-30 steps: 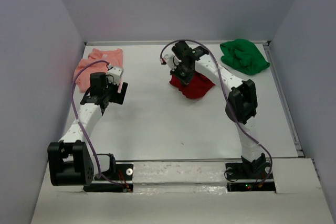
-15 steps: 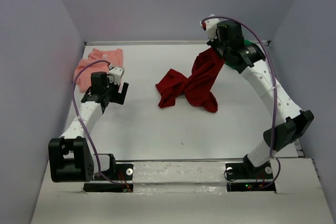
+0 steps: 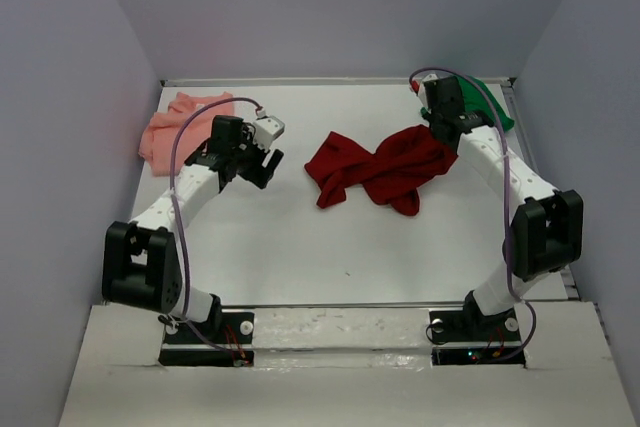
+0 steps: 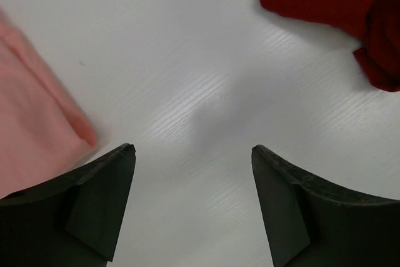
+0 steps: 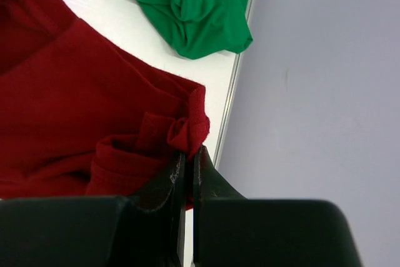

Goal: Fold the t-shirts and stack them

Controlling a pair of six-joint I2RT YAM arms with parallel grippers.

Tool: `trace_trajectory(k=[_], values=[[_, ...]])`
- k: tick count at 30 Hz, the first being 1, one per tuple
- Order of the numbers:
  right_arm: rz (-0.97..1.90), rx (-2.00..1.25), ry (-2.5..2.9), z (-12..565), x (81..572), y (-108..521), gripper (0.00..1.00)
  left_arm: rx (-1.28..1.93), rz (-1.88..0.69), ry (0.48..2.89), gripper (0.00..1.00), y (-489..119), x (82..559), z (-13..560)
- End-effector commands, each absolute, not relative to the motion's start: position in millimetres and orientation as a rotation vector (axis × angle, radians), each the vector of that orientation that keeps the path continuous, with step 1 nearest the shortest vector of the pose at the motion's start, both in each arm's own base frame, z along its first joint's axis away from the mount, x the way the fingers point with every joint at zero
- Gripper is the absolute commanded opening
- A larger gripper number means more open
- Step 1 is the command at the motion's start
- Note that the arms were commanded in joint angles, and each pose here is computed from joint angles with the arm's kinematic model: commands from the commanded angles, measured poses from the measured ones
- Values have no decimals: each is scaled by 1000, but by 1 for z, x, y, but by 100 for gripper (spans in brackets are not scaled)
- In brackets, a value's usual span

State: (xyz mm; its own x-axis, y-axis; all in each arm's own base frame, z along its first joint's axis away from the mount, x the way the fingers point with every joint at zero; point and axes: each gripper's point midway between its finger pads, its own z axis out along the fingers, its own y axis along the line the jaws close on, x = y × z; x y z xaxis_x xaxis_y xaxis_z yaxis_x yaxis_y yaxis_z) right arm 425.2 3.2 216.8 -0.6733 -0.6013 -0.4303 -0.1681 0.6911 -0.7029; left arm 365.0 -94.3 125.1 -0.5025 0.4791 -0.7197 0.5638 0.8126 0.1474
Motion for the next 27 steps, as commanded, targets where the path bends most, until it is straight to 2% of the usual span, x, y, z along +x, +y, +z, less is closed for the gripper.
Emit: trace_trajectory(k=[1, 5, 9, 17, 22, 27], values=[[-869, -483, 2142, 239, 434, -4, 0, 920, -292, 2127, 85, -135, 370, 138], [-870, -475, 2164, 232, 436, -11, 0, 975, -346, 2117, 85, -158, 381, 135], [-869, -473, 2183, 224, 438, -13, 0, 1045, -449, 2125, 77, -184, 377, 119], [-877, -494, 2216, 208, 442, -12, 0, 1229, -760, 2124, 67, -254, 335, 88], [-879, -506, 2243, 197, 443, -11, 0, 1350, -812, 2092, 63, -289, 309, 86], [-861, -517, 2263, 187, 441, -9, 0, 1375, -851, 2089, 64, -299, 300, 86]])
